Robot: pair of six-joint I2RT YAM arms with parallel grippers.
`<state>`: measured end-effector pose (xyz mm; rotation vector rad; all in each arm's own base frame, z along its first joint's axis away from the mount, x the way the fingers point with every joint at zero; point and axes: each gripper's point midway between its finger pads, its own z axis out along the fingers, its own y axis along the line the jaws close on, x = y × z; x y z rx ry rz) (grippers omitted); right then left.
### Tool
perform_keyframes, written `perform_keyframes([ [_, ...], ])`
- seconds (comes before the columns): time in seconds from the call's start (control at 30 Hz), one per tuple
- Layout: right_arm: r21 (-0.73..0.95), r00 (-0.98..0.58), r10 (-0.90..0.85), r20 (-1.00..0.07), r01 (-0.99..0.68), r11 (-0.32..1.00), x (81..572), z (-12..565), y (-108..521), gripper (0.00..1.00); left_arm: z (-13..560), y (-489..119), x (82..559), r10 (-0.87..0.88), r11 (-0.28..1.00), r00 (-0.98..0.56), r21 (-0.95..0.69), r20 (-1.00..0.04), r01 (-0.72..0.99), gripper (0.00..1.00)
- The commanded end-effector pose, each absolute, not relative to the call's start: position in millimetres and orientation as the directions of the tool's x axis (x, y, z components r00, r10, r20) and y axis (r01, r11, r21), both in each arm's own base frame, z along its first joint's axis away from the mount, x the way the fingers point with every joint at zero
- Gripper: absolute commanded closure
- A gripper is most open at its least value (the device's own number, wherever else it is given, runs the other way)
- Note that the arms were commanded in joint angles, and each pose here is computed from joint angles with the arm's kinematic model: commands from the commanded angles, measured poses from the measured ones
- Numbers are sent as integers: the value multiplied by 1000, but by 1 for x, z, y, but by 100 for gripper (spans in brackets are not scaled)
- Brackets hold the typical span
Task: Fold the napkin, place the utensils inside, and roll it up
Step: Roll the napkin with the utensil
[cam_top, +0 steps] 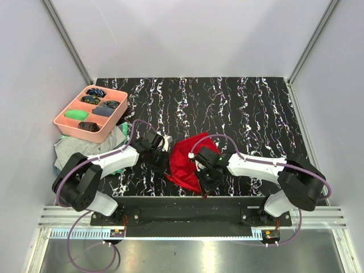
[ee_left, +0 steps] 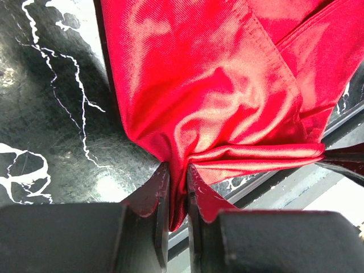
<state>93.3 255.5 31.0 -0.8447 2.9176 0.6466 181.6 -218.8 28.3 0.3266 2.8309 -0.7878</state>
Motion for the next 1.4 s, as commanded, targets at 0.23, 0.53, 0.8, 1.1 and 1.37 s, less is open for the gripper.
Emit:
perform_keyframes([
  [0.23, 320, -865, -443, -236, -500, 805, 123, 73, 256, 64, 24, -212, 180, 201, 853, -960, -448, -196, 269, 100],
  [0.53, -33, -530, -537, -657, -691, 722, 159, 124, 323, 45, 23, -218, 175, 206, 846, -971, -476, -123, 240, 100],
  [0.8, -288, -315, -660, -682, -714, 638, 153, 81, 381, 45, 20, -221, 173, 208, 842, -974, -490, -92, 226, 100],
  [1.1, -321, -300, -691, -658, -718, 618, 150, 48, 385, 50, 18, -223, 173, 212, 839, -974, -497, -80, 223, 100],
  [1.37, -335, -325, -718, -616, -716, 612, 148, 23, 375, 54, 18, -223, 172, 219, 833, -973, -504, -74, 227, 100],
])
